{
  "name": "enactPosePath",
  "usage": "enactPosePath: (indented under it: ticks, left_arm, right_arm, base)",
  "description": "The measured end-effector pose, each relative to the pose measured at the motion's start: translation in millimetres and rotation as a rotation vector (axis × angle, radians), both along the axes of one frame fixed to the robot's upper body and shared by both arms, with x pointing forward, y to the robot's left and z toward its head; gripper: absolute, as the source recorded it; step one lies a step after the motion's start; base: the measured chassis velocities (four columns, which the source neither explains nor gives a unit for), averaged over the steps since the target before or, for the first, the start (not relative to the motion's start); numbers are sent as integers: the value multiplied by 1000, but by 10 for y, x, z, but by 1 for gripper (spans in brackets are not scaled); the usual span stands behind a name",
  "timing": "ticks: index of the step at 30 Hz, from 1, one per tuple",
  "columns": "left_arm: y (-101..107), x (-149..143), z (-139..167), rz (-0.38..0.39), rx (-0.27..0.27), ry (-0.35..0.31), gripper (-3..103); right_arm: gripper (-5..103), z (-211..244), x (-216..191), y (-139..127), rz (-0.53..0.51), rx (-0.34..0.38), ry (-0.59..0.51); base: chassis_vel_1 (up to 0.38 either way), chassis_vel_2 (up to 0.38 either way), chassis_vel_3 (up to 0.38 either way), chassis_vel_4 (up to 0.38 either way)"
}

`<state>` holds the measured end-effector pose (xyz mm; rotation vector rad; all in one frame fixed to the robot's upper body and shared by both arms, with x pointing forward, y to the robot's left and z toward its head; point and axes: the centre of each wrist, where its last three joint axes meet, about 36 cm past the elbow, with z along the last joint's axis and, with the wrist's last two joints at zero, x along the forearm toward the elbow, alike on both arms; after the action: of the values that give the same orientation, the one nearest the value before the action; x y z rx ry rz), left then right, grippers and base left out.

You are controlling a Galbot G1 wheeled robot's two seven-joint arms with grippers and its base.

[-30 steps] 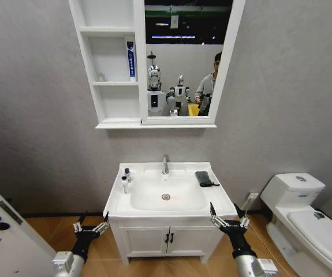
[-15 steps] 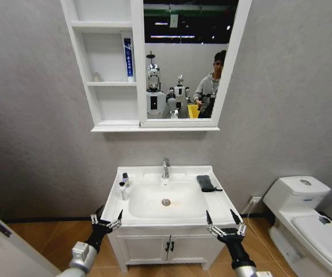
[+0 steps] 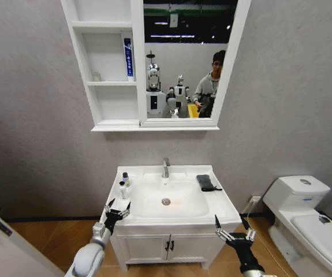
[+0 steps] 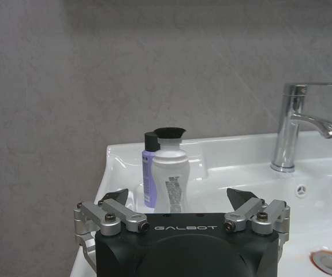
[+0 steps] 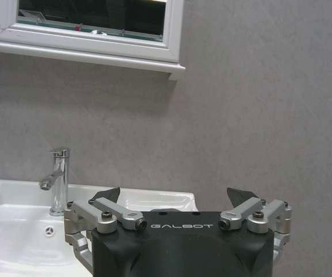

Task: Move facial cleanser and shampoo from washbasin to cabinet, then wipe washbasin with towel.

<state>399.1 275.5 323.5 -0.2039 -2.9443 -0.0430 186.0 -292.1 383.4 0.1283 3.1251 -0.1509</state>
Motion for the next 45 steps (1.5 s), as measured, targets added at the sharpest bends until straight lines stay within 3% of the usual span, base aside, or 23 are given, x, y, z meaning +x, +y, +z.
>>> enactPosePath:
  ticks: [5,11,14,16,17,19,20,27,30,37,39,41,42,43,45]
  left_arm:
    - [4,370,-39,30,-4,2,97]
    - [-17,494,-103,53,-5,6,97]
    - [-32,535,-140,68,-11,9,89]
    - [-25,534,-144,71,-13,8,77]
    - [-25,534,-144,71,-13,8,77]
    - [-7,512,-149,66,-17,11,66]
    - [-7,512,-149,66,-17,11,66]
    - [90,420,-98,48,-7,-3,35]
    - [109,401,-56,47,-5,-13,32]
    - [298,312,365,54,11,-67,29]
    - [342,297,780,43,14,-117,29]
    - [356,295,960,35,19,-138,29]
    - [394,307,1337,31,31,-177,29]
    - [394,307,1337,31,31,-177,29]
    - [500,355,1873,28,49,-214,29]
  right_arm:
    - [100,60,39,-182,-51,1,-22]
    - [100,68,40,-212,-61,4,-24]
    - [100,73,42,-217,-65,9,-26]
    - [100,83,51,-232,-68,10,-30]
    - [100,83,51,-232,-68,10,-30]
    - [100,90,66,-248,-74,9,-36]
    - [100,90,66,-248,-74,9,-36]
    - [100,98,87,-268,-82,9,-42]
    - [100,91,89,-263,-83,12,-41]
    - [100,47,133,-165,-78,40,-41]
    - [100,30,152,-130,-74,49,-39]
    - [100,24,158,-120,-72,51,-38]
    - [100,10,177,-106,-69,55,-36]
    - [100,10,177,-106,-69,55,-36]
    - [100,-16,205,-99,-67,57,-35]
  base:
    - [0,0,0,0]
    - [0,0,0,0]
    - [0,0,0,0]
    - [0,0,0,0]
    - [0,0,0,0]
    - [0,0,0,0]
    - [0,0,0,0]
    - [0,0,0,0]
    - [0,0,0,0]
    - [0,0,0,0]
    - [0,0,0,0]
    - [0,0,0,0]
    - [0,0,0,0]
    - [0,0,0,0]
    - [0,0,0,0]
